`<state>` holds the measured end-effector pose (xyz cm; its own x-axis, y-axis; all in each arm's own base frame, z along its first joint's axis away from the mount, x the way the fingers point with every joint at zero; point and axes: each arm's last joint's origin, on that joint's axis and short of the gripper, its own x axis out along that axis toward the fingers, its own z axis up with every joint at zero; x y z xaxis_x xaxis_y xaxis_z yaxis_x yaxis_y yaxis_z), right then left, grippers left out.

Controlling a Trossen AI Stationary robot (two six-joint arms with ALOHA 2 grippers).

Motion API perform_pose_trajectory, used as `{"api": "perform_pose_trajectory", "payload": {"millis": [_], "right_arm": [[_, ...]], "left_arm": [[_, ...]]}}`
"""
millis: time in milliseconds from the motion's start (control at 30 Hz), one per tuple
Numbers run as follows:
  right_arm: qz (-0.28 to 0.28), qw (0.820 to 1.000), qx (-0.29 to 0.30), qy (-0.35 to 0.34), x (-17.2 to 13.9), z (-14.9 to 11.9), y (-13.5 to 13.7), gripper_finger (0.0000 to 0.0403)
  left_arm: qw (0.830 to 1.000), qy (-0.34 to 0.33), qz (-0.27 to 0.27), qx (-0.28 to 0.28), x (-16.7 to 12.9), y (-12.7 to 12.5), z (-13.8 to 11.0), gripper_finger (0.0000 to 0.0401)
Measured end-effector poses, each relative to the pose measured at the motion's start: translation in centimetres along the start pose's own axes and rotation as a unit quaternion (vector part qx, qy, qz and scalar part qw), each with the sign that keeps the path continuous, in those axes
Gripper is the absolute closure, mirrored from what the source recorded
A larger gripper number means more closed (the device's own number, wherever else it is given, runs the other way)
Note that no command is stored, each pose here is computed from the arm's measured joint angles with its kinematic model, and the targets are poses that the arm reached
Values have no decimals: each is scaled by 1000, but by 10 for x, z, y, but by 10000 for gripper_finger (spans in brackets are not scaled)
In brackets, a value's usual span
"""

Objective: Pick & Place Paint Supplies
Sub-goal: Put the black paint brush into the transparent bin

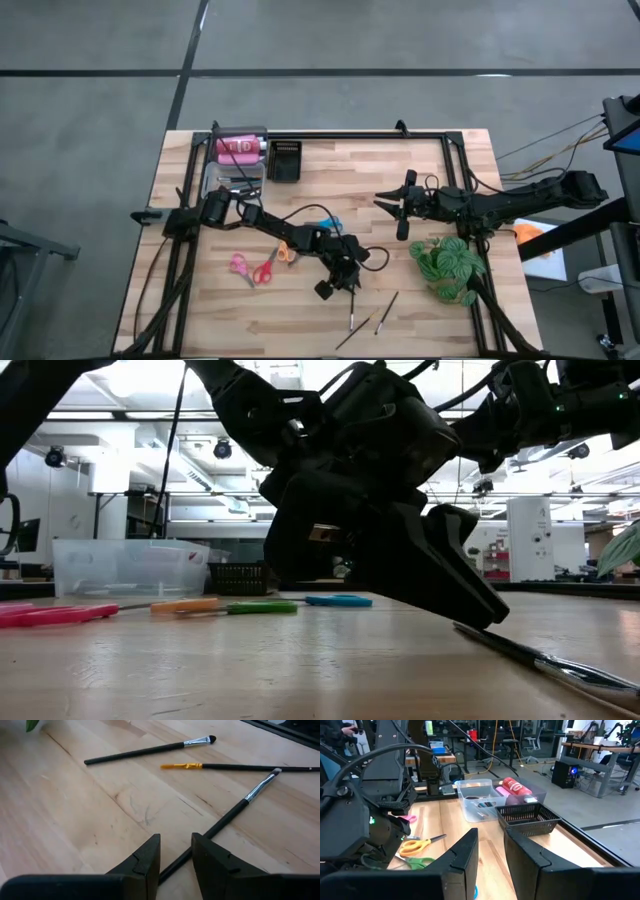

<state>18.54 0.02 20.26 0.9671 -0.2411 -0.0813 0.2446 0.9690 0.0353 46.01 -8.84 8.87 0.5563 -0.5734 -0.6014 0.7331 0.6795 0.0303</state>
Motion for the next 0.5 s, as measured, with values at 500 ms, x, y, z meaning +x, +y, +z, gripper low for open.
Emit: {"api": "perform_pose_trajectory", "payload": {"millis": [500], "right_arm": [[0,1000,0,0,0,0,0,312]], "left_arm": [[995,43,-7,-93,-8,7,-12,288]]}}
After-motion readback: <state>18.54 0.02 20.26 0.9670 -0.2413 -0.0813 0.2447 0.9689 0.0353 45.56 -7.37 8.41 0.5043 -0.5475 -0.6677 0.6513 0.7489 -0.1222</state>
